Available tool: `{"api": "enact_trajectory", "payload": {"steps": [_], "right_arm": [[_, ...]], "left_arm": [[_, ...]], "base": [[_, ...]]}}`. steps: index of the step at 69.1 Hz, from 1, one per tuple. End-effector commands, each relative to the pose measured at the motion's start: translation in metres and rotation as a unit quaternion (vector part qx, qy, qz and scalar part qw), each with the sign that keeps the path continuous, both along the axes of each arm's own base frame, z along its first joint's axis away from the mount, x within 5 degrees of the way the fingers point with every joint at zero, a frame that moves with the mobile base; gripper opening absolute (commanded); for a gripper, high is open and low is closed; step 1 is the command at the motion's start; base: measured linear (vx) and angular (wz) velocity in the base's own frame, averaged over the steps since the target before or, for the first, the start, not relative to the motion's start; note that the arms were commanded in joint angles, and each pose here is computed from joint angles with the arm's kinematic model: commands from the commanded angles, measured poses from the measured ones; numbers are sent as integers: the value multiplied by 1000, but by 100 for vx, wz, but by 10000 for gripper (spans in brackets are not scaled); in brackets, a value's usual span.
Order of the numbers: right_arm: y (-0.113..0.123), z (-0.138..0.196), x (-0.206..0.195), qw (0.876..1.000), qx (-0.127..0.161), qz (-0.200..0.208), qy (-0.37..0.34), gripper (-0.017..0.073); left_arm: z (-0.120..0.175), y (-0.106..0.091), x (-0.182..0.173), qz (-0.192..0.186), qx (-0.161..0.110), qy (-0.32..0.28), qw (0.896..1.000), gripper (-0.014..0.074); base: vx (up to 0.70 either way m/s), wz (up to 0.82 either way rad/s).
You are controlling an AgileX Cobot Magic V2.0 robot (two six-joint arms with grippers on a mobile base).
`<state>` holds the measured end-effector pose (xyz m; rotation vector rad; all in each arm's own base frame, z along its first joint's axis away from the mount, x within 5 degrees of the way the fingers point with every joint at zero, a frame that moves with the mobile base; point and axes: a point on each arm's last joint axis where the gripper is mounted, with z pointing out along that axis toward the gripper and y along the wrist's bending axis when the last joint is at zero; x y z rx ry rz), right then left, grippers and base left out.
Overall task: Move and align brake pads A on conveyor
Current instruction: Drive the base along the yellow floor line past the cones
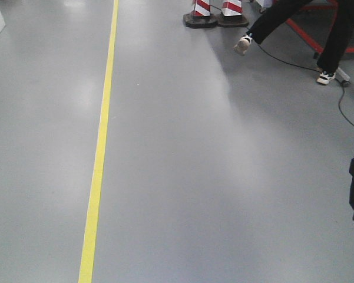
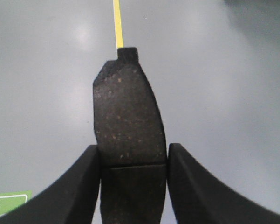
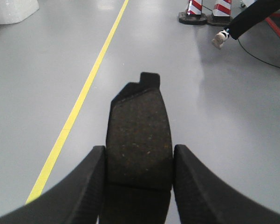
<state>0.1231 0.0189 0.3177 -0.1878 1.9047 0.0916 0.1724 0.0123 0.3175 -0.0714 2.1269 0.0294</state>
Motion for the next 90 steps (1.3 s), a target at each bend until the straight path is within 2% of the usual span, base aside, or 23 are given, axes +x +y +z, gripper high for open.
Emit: {"api": "enact_trajectory", "payload": {"steps": [1, 35, 90], "right_arm": [[-1, 19, 2, 998, 3, -4, -61, 185], [-1, 19, 2, 998, 3, -4, -61, 185], [-1, 19, 2, 998, 3, -4, -61, 185]], "left_arm": [[18, 0, 2, 0, 1, -61, 998, 114], [18, 0, 2, 0, 1, -61, 998, 114], [18, 0, 2, 0, 1, -60, 998, 114]], "base": [[28, 13], [40, 5], [54, 8]]}}
